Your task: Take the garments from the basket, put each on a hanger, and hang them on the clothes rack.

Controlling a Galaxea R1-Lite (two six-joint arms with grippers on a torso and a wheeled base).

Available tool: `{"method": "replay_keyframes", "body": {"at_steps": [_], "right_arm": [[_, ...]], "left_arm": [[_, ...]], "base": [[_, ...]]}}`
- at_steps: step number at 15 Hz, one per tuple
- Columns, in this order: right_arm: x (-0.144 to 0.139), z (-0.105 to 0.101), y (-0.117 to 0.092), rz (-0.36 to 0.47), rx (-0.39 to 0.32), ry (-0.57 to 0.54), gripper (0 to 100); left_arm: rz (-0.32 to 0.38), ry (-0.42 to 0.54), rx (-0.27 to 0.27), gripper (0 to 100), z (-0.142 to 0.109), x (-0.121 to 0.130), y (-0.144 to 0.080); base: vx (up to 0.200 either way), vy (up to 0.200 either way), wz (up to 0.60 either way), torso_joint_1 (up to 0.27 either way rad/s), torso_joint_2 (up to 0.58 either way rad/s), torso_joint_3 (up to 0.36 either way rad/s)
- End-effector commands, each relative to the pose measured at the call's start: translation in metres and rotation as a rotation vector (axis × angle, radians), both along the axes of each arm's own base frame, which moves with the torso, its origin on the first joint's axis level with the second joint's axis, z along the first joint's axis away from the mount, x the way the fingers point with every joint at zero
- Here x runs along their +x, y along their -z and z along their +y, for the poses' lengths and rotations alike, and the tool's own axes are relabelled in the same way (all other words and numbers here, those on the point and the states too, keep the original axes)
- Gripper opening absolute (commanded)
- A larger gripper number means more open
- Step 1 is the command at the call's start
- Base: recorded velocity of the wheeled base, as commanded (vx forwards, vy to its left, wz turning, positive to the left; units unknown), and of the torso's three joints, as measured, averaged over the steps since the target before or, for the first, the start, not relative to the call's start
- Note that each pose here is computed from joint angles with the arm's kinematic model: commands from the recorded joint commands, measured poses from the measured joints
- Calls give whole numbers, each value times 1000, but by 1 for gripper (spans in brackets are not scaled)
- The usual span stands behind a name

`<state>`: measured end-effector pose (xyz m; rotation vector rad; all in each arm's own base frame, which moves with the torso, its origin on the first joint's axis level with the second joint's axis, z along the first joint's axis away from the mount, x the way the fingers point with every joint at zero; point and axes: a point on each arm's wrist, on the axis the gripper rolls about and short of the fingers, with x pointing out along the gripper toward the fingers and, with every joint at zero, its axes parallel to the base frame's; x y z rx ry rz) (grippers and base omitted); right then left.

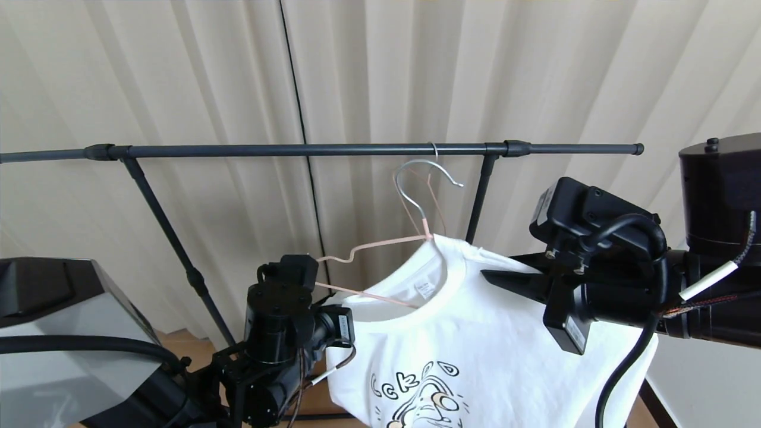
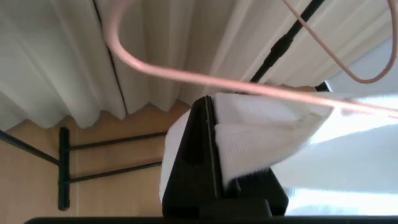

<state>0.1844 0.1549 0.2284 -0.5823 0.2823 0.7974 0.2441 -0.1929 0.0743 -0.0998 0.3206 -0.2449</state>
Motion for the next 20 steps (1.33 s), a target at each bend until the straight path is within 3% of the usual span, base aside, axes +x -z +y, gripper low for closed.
{"method": "replay_keyframes", "body": {"at_steps": [1, 4, 7, 14, 20], "right_arm": [[-12, -12, 9, -4, 62, -15, 0], [-21, -27, 38, -8, 118, 4, 0], [-20, -29, 42, -43, 162, -7, 0], [-18, -36, 51, -25, 137, 28, 0], [-8, -34, 57, -24, 99, 36, 0]], "left_arm": [[-11, -15, -1, 0, 7, 0, -5], [-9, -38, 6, 0, 13, 4, -4], [-19, -69, 10, 0, 21, 11, -6], [-88, -134, 28, 0, 39, 35, -21], [-176, -95, 86, 0, 35, 32, -44]], "base": [[0, 0, 0, 0, 0, 0], [0, 0, 0, 0, 0, 0], [0, 0, 0, 0, 0, 0], [0, 0, 0, 0, 0, 0], [0, 0, 0, 0, 0, 0]]}}
